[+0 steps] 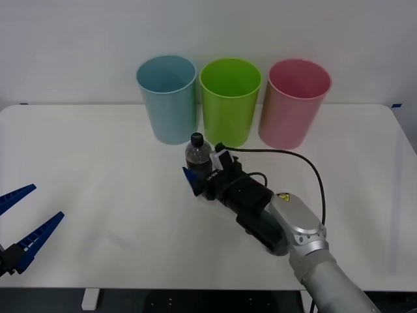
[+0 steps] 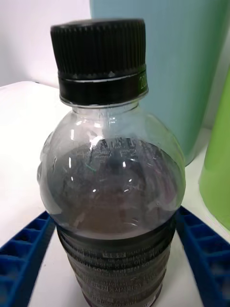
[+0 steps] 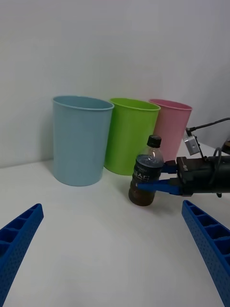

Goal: Grasp the object on the table and drop it into the matching bin: aluminum can to the light blue bin, PET bottle to the pink bin.

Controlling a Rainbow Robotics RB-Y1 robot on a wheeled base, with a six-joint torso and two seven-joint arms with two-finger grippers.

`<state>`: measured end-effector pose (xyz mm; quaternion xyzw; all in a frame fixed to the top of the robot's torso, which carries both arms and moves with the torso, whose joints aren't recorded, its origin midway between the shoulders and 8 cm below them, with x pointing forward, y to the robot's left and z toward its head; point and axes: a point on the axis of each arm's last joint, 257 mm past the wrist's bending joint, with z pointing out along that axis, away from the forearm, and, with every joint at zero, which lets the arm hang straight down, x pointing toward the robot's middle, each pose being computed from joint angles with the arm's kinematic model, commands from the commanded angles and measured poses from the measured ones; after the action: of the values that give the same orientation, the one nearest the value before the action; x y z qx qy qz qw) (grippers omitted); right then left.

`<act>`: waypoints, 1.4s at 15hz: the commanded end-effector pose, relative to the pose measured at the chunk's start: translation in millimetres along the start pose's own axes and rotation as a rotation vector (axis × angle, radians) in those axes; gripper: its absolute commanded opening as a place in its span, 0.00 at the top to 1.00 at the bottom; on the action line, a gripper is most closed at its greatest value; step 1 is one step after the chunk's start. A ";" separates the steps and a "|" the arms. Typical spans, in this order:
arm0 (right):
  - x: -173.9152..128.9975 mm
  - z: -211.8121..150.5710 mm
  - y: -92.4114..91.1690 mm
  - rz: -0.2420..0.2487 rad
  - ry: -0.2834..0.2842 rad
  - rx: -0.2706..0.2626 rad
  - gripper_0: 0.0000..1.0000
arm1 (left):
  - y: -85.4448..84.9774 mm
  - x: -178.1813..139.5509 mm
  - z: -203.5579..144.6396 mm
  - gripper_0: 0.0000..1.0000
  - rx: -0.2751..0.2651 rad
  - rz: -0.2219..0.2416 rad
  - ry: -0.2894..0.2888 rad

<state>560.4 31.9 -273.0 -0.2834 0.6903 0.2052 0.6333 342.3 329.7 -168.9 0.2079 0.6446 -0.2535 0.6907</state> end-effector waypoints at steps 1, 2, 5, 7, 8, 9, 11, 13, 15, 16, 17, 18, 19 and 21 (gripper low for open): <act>-0.1 -0.2 1.0 0.006 -0.002 -0.002 1.00 | 0.0 0.0 0.0 0.00 0.000 0.000 0.000; -0.9 -0.3 -0.2 0.005 -0.004 -0.002 1.00 | 0.0 0.0 0.0 0.00 0.000 0.000 0.000; -2.1 -0.9 1.3 0.002 -0.008 -0.012 1.00 | 0.0 0.0 0.0 0.00 0.000 0.000 0.000; -3.8 -3.4 -1.4 -0.002 -0.014 -0.019 1.00 | 0.0 0.0 0.0 0.00 0.000 0.000 0.000; -5.6 -4.6 -2.1 -0.007 -0.019 -0.025 1.00 | 0.0 0.0 0.0 0.00 0.000 0.000 0.000; -6.3 -6.2 -3.4 -0.004 -0.022 -0.029 1.00 | 0.0 0.0 0.0 0.00 0.000 0.000 0.000; -9.6 -12.7 -10.9 -0.007 -0.033 -0.022 1.00 | 0.0 0.0 0.0 0.00 0.000 0.000 0.000; -12.7 -24.4 -17.3 -0.002 -0.049 -0.009 1.00 | 0.0 0.0 0.0 0.00 0.000 0.000 0.000; -15.6 -39.9 -24.2 0.000 -0.065 0.000 1.00 | 0.0 0.0 0.0 0.00 0.000 0.000 0.000; -18.6 -46.3 -25.6 0.001 -0.075 0.000 1.00 | 0.0 0.0 0.0 0.00 0.000 0.000 0.000; -22.8 -55.3 -28.8 0.006 -0.087 0.000 1.00 | 0.0 0.0 0.0 0.00 0.000 0.000 0.000; -26.2 -62.2 -32.1 0.005 -0.096 0.002 1.00 | 0.0 0.0 0.0 0.00 0.000 0.000 0.000; -30.6 -70.9 -36.3 0.011 -0.104 0.005 1.00 | 0.0 0.0 0.0 0.00 0.000 0.000 0.000; -40.6 -83.8 -40.7 0.034 -0.121 0.003 1.00 | 0.0 0.0 0.0 0.00 0.000 0.000 0.000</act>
<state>527.5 -43.9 -224.4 -0.2610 0.6569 0.2282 0.6696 342.3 329.7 -168.9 0.2080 0.6446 -0.2534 0.6907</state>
